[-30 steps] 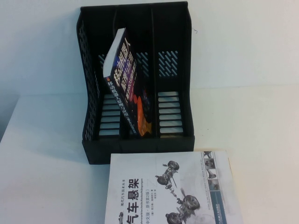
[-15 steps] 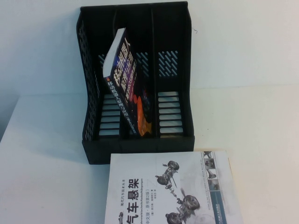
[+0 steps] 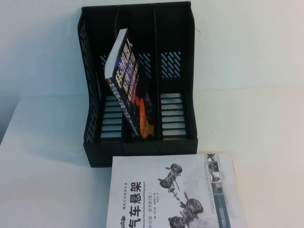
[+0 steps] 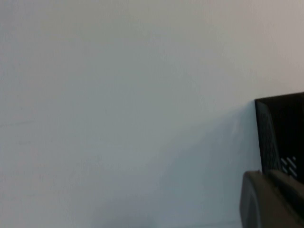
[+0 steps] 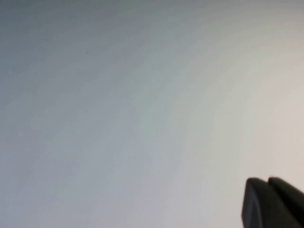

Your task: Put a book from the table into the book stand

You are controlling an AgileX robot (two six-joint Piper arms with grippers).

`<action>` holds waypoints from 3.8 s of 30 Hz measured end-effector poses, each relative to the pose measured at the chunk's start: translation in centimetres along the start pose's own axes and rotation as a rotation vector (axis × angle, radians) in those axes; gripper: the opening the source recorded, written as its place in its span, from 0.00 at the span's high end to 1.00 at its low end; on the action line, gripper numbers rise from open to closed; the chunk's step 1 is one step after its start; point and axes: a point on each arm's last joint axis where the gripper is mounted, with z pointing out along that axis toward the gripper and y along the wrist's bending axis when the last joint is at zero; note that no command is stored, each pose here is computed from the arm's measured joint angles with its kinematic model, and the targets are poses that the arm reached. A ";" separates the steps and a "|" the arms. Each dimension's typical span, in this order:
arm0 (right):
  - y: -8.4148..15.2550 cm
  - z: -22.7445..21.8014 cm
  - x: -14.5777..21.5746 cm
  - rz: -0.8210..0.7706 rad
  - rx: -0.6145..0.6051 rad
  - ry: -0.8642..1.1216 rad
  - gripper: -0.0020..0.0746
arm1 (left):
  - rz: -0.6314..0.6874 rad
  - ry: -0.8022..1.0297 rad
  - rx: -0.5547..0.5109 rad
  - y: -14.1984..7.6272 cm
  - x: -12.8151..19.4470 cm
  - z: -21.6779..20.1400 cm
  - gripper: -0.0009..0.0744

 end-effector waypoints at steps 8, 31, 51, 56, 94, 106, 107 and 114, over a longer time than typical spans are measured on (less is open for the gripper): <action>0.0 0.0 0.1 0.000 0.001 0.009 0.98 | 0.004 0.031 0.003 0.0 0.4 0.0 0.99; -0.9 2.5 -1.1 0.033 0.133 0.366 0.98 | -0.029 0.060 0.004 0.0 0.6 0.0 0.99; 0.3 6.9 6.2 0.269 0.078 1.312 0.98 | -0.202 0.736 0.056 -0.9 3.0 4.5 0.99; 0.9 7.2 9.0 0.498 0.155 1.433 0.98 | -0.267 0.845 0.141 -1.8 2.3 6.3 0.99; 7.6 6.5 25.3 0.386 -0.309 2.212 0.98 | -0.486 1.211 0.434 -5.0 5.2 13.4 0.99; 7.6 6.4 26.7 0.356 -0.287 2.279 0.98 | -0.480 1.201 0.441 -5.0 5.2 13.5 0.99; 7.6 6.4 26.7 0.369 -0.280 2.280 0.98 | -0.480 1.201 0.441 -5.0 5.2 13.5 0.99; 8.0 6.5 26.7 0.425 -0.287 2.266 0.98 | -0.485 1.191 0.434 -5.0 5.2 13.6 0.99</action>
